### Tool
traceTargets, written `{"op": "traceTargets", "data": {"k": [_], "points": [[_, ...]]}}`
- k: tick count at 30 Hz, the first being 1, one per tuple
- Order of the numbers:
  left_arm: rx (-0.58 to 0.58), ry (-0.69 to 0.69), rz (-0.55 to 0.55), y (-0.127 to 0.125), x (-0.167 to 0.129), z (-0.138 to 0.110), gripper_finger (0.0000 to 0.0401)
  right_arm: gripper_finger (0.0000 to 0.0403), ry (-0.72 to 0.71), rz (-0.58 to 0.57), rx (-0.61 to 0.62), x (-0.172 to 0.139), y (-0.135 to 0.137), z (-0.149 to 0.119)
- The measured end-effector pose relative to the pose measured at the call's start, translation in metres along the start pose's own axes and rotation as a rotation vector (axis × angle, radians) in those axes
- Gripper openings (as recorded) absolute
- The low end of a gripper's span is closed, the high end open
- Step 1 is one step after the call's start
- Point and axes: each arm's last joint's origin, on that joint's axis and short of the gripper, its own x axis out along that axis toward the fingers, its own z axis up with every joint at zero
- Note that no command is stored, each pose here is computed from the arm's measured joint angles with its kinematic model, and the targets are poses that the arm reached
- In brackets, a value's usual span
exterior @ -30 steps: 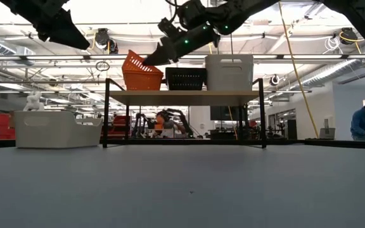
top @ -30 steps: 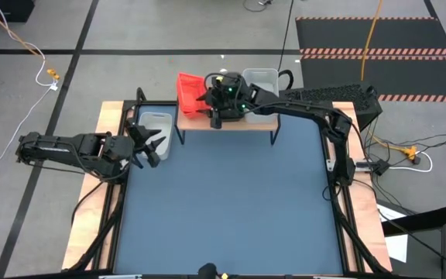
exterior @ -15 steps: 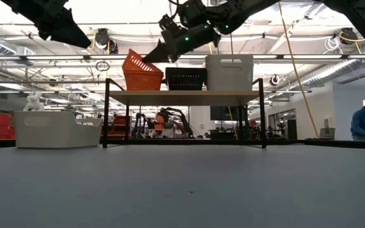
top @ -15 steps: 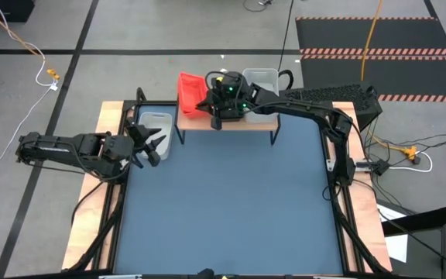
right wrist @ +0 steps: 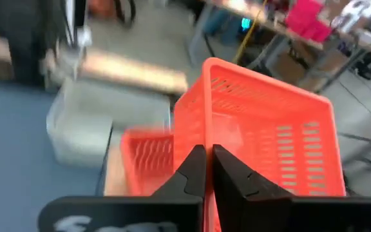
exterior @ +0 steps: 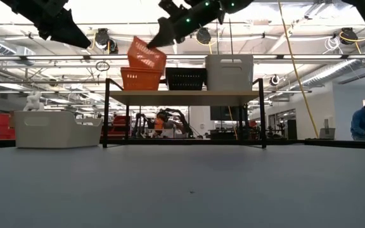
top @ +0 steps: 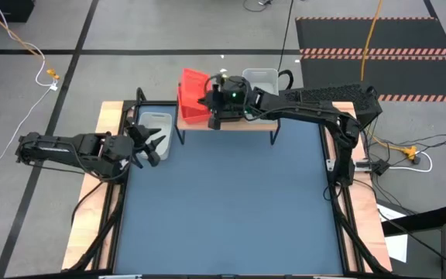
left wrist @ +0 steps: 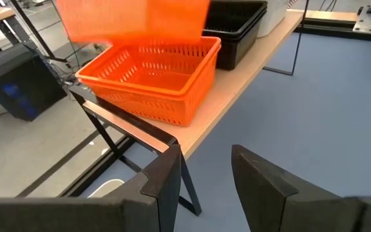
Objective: Stack baskets on shelf by color
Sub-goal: Stack the orange bin on top of the other orange bin on the shelf, then stack the grey bin on top of the other grey bin on the shelf
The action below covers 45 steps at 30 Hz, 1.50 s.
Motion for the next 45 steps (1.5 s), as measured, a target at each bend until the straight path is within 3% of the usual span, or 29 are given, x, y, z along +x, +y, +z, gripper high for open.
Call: {"op": "traceTargets", "data": {"k": [4, 9, 17, 26, 32, 34, 37, 42, 45], "points": [[0.005, -0.004, 0.002, 0.000, 0.000, 0.000, 0.0140, 0.0003, 0.103, 0.005, -0.125, 0.002, 0.026, -0.001], [-0.012, -0.004, 0.002, 0.000, 0.000, 0.001, 0.0140, 0.0004, 0.064, 0.027, -0.148, 0.003, 0.039, 0.005], [-0.025, -0.004, 0.002, 0.000, 0.000, 0.001, 0.0140, 0.0066, 0.129, -0.105, -0.145, 0.002, 0.039, 0.005], [-0.024, -0.004, 0.002, 0.000, 0.000, 0.000, 0.0140, 0.0078, 0.094, -0.014, -0.180, 0.001, 0.060, 0.012], [-0.020, 0.001, 0.003, 0.000, 0.000, 0.000, 0.0140, 0.0079, -0.078, 0.210, -0.027, -0.004, 0.089, 0.030], [-0.019, 0.001, 0.003, 0.000, 0.000, 0.000, 0.0140, 0.0077, -0.056, 0.126, -0.078, -0.005, 0.093, 0.032], [-0.019, 0.001, 0.003, 0.000, 0.000, 0.000, 0.0140, 0.0070, 0.040, -0.004, -0.213, -0.003, 0.090, 0.023], [-0.014, 0.003, 0.004, 0.000, 0.001, 0.000, 0.0140, 0.0064, 0.139, 0.025, -0.209, 0.006, 0.096, -0.010], [0.001, 0.005, 0.018, 0.000, 0.001, 0.000, 0.0140, 0.0064, 0.118, 0.036, -0.195, 0.010, 0.104, -0.023]]}}
